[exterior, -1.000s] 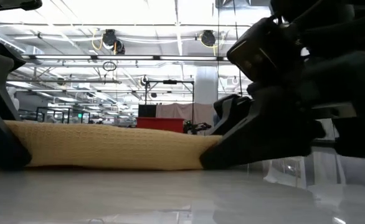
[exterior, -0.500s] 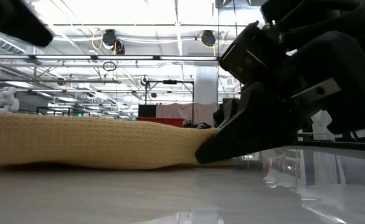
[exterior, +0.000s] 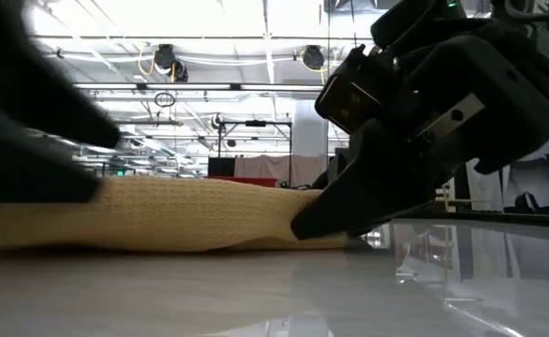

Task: Roll towel
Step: Roll the yellow towel

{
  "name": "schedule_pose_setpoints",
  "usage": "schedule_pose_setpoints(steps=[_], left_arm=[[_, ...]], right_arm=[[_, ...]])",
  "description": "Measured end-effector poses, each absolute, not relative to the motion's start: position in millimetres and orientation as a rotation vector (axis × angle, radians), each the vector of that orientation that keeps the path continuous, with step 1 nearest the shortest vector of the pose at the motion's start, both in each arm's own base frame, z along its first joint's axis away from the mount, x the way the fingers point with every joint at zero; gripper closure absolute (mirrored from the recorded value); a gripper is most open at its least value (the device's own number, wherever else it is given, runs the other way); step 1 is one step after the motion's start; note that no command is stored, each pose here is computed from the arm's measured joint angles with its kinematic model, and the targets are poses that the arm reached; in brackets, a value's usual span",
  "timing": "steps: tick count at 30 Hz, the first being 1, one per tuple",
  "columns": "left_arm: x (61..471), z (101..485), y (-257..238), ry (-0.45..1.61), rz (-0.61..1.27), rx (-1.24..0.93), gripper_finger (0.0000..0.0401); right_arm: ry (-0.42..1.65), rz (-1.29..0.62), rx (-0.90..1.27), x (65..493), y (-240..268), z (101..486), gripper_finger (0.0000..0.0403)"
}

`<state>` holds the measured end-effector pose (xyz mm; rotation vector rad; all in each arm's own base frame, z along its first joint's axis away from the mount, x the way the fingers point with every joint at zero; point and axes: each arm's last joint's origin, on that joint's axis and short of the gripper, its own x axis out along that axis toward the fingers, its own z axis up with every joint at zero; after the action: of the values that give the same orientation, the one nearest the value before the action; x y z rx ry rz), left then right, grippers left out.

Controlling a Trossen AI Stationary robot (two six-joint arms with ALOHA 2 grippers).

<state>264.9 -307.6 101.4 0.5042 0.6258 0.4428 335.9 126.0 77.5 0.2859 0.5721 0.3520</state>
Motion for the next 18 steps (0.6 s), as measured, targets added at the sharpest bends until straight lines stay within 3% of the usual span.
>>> schedule_pose_setpoints(steps=[9, 18], left_arm=[[283, 109, -287, 0.832, 0.486, 0.275, 0.0179], [276, 155, -290, 0.867, 0.372, 0.165, 0.0179]], right_arm=[[0.556, 0.366, 0.302, 337, 124, 79, 0.0381], [0.56, 0.37, 0.299, 337, 123, 79, 0.038]])
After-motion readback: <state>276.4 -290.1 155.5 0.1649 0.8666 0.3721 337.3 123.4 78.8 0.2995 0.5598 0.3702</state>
